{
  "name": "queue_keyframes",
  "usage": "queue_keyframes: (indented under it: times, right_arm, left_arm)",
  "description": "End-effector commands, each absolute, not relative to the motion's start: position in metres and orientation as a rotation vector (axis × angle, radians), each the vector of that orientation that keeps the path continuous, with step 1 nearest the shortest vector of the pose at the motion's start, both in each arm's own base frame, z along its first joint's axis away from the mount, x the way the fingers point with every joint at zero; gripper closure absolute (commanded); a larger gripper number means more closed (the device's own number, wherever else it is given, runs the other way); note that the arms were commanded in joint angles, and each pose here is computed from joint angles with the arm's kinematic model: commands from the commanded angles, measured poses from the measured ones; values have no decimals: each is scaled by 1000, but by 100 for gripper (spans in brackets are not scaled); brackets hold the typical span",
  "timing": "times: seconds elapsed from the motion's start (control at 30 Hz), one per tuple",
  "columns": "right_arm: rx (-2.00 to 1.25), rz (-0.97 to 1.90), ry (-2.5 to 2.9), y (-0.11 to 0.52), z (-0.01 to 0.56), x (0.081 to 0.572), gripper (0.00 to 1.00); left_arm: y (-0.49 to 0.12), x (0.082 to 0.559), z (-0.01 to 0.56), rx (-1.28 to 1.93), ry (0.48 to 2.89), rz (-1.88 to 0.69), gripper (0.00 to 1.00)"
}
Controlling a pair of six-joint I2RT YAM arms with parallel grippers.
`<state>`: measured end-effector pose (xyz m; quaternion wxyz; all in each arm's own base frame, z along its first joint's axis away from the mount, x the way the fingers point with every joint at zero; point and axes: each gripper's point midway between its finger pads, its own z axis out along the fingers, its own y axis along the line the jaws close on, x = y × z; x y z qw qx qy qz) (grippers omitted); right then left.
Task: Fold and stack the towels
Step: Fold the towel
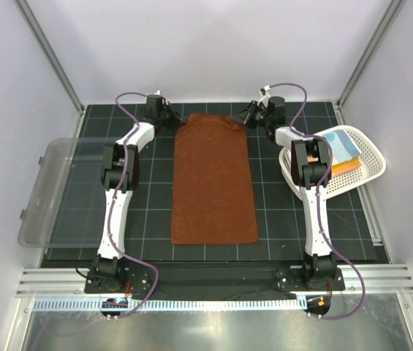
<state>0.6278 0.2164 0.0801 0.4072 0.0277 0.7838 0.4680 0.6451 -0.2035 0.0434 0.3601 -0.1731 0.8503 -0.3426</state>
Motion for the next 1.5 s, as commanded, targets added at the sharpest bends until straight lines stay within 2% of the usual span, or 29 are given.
queue_keyframes:
  times: [0.0,0.2,0.4,0.5,0.57,0.7,0.87,0.9,1.0,1.13,1.47]
  right_arm:
    - [18,1225,1861,220,136,620,99]
    - [10,1217,1890,217,135,601,99]
    - [-30,1167,1949,212,121,587,99]
    - [-35,1159,1964,210,114,585,99]
    - [-35,1155,1970,209,110,585,99]
    - [-39,1145,1982,206,105,586,99]
    - [-25,1142,1988,205,98,589,99]
    - [-21,1145,1981,205,98,590,99]
    - [2,1160,1981,206,95,592,99]
    - [11,1163,1979,206,93,592,99]
    - [11,1155,1985,205,91,590,99]
  left_arm:
    - [-236,634,115,-270,2070,-1080,100]
    - [-248,597,99,-184,2137,-1106,100]
    - [-252,568,110,-53,2156,-1109,99]
    - [-237,568,109,26,2192,-970,73]
    - [-231,572,112,71,2189,-902,67]
    - [-215,581,109,92,2230,-741,61]
    - [-215,581,94,-81,2305,-662,63]
    - [-221,579,93,-191,2313,-657,59]
    - [-239,576,102,-395,2240,-794,58]
    - [-246,577,99,-651,2198,-847,58]
    - [-250,587,82,-968,2097,-863,59]
